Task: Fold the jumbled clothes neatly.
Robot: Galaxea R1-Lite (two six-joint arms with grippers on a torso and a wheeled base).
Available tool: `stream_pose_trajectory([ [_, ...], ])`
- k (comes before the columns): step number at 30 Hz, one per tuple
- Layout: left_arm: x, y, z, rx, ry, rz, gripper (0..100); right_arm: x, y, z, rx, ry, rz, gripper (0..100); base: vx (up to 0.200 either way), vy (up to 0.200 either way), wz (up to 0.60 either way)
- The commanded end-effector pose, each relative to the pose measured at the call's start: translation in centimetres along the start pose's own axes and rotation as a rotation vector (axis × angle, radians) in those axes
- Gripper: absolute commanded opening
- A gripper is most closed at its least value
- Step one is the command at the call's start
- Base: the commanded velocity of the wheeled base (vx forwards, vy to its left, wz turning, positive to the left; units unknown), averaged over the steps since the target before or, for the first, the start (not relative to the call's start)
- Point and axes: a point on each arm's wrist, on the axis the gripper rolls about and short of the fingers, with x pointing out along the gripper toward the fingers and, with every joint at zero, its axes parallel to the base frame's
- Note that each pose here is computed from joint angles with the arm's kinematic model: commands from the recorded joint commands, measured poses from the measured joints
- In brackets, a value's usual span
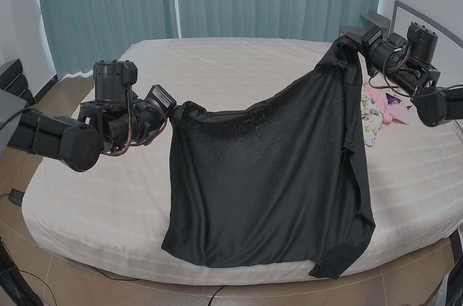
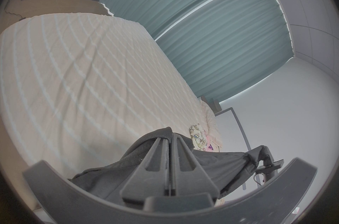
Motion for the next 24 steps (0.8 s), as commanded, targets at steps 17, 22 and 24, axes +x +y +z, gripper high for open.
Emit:
stream_pose_trajectory([
  [17, 5.8, 4.5, -1.4, -0.008, 0.043, 0.122, 0, 3.7, -6.9, -4.1, 0.010, 0.073, -0.130, 0, 0.118, 0.000, 0.00],
  [22, 6.9, 5.4, -2.1, -0.008, 0.058, 0.145, 0, 4.1, -8.0, -4.9, 0.016, 0.081, -0.156, 0, 0.000, 0.000, 0.00],
  [24, 7.5, 5.7, -2.2, -0.009, 0.061, 0.149, 0, 4.2, -8.4, -5.1, 0.017, 0.082, -0.165, 0, 0.000, 0.000, 0.00],
])
